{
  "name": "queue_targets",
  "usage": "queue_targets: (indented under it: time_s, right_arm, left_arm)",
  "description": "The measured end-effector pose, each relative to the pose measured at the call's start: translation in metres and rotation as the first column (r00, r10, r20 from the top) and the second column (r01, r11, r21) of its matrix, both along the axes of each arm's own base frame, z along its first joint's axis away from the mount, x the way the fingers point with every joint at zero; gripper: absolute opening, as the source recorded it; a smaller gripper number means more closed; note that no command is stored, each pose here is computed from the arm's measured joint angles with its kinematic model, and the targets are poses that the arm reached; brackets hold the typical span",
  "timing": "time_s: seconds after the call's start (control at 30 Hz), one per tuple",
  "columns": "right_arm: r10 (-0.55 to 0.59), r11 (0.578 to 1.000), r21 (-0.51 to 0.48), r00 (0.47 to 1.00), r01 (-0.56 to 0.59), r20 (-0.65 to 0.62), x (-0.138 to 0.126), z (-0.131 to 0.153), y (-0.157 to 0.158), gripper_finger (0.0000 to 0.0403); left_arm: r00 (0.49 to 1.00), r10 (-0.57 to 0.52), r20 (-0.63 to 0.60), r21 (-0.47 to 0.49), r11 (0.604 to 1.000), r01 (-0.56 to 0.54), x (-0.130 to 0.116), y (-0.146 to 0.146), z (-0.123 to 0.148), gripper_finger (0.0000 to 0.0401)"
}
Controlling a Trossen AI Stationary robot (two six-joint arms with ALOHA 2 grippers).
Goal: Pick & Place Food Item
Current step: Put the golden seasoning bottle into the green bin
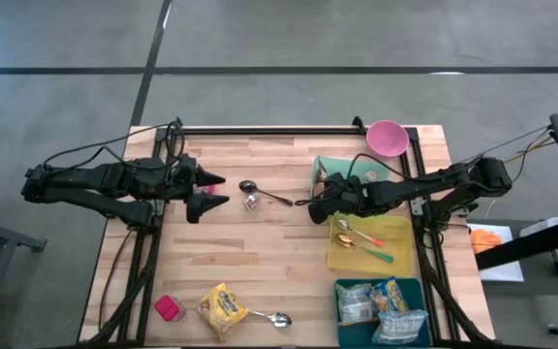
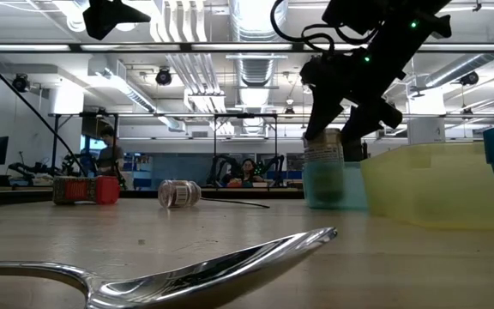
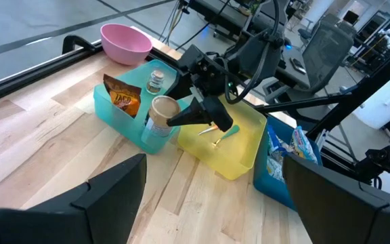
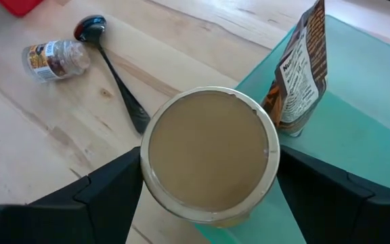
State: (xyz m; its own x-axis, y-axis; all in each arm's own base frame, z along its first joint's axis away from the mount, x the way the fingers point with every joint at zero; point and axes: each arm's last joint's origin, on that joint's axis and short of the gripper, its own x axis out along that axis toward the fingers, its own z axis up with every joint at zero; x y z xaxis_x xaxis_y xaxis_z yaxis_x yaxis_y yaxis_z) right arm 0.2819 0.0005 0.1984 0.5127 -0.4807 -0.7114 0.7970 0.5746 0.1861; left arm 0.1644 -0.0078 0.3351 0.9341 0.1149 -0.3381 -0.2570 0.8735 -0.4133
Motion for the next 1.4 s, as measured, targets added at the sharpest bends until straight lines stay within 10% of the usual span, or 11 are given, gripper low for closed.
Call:
queue_targets:
  time_s: [1.4]
  right_arm:
    - [0.056, 0.998, -0.035, 0.997, -0.059, -0.056, 0.0037, -0.0069, -0.0015, 0.0316]
  left_arm:
    - [1.000, 0.000, -0.002, 0.000, 1.000, 0.000, 0.0001, 0.0000, -0.0002, 0.0349]
